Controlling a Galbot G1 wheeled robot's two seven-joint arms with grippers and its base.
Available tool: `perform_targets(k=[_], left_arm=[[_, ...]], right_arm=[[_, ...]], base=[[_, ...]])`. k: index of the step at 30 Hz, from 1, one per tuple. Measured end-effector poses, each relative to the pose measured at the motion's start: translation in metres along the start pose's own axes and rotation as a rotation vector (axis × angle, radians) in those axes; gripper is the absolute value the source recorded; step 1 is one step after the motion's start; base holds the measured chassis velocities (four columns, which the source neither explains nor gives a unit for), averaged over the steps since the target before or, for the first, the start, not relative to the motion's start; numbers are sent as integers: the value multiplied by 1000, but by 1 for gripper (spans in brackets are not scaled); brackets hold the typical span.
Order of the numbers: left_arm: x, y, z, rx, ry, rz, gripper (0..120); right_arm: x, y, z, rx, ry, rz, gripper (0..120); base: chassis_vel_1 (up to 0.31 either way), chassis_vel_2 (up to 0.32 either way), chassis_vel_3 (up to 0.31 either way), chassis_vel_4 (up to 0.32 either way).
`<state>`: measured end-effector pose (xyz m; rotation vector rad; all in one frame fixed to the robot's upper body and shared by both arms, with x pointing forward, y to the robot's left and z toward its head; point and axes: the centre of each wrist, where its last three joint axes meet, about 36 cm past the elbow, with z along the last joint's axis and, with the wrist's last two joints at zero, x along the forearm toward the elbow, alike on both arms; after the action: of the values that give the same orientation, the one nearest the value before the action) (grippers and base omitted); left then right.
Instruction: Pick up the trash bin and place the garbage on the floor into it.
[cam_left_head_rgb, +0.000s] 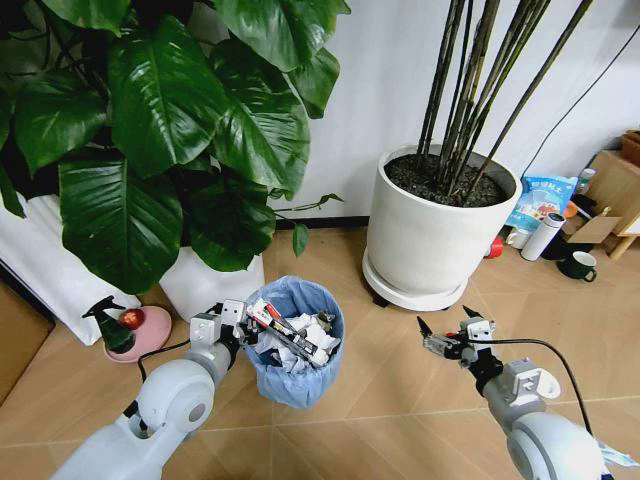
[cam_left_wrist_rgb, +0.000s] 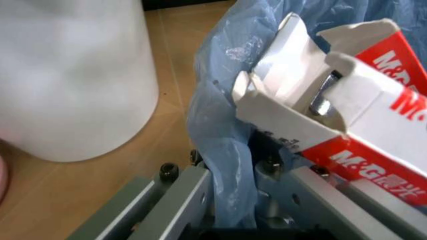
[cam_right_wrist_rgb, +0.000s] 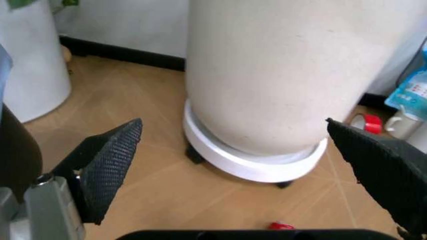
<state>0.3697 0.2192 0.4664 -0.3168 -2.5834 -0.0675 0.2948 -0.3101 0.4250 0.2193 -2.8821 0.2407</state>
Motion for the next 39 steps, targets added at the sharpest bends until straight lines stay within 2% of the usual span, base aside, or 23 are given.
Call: perform_targets(k=[29,34,36,39], left_arm=[[4,-5,5,10,1,3,0],[3,-4,3,10,-3,2,0],[3,-3,2,9,-4,0,0],[2,-1,1,8,-6,-4,0]], right_arm=[[1,-21,25,9,29,16,100],[-11,-28,43,-24,50,-3,100],[-26,-38,62,-79,89,-37,100],[-39,-48,76,-83,122,-66,100]], base=[[-118,-117,116,117],[-84,-87,94,100],[-12,-18,27,31],[0,0,0,0]])
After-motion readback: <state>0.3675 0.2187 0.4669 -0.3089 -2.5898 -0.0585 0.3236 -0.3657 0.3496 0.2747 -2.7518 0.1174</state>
